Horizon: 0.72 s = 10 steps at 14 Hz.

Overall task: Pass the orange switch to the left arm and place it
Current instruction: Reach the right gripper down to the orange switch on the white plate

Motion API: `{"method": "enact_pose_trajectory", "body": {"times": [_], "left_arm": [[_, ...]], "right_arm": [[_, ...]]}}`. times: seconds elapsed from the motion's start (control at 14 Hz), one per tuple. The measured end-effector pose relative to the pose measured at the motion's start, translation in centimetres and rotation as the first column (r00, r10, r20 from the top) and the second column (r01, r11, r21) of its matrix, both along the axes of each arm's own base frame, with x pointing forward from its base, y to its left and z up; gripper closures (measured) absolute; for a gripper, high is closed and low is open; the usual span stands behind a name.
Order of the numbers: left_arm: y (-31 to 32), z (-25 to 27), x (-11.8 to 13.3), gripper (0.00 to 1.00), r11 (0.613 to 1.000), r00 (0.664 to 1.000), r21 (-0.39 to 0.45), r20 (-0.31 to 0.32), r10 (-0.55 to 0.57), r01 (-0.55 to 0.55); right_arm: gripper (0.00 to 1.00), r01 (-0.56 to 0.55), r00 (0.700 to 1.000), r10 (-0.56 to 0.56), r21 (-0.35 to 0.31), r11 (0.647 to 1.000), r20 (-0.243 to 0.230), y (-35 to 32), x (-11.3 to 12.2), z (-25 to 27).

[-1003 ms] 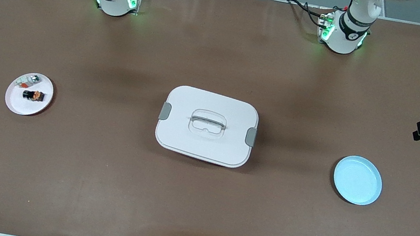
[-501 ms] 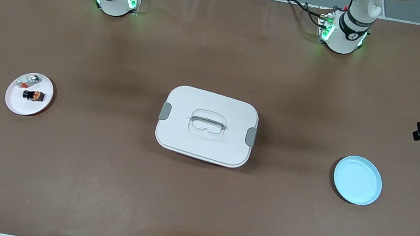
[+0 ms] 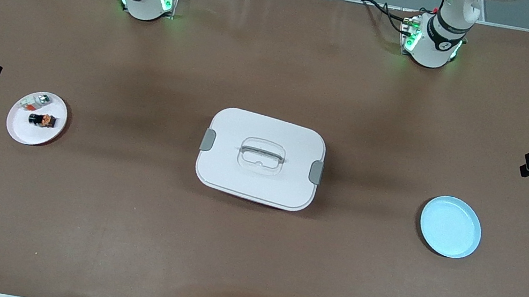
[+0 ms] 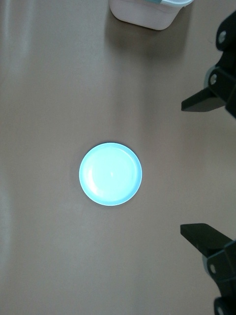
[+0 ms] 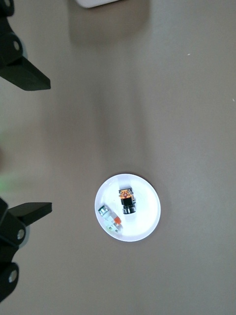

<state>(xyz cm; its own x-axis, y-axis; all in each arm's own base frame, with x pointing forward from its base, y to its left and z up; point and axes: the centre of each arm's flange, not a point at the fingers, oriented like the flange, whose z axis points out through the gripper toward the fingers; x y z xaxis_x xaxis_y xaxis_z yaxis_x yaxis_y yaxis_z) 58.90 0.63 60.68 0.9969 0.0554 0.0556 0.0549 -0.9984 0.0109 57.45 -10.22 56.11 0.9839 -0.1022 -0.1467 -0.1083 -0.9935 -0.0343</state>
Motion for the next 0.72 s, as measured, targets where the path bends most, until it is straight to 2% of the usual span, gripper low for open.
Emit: {"method": "enact_pose_trajectory", "body": {"times": [0.29,0.72], "left_arm": [[0.0,0.0,0.0,0.0,1.0,1.0,0.0,0.0,0.0,0.0],[0.1,0.0,0.0,0.0,1.0,1.0,0.0,0.0,0.0,0.0]], "right_arm": [[0.0,-0.055,0.998,0.055,0.01,0.998,0.013,-3.5,-1.3,-5.8],[0.0,-0.12,0.989,0.122,-0.029,0.992,0.079,-6.0,-4.5,-13.0]]}}
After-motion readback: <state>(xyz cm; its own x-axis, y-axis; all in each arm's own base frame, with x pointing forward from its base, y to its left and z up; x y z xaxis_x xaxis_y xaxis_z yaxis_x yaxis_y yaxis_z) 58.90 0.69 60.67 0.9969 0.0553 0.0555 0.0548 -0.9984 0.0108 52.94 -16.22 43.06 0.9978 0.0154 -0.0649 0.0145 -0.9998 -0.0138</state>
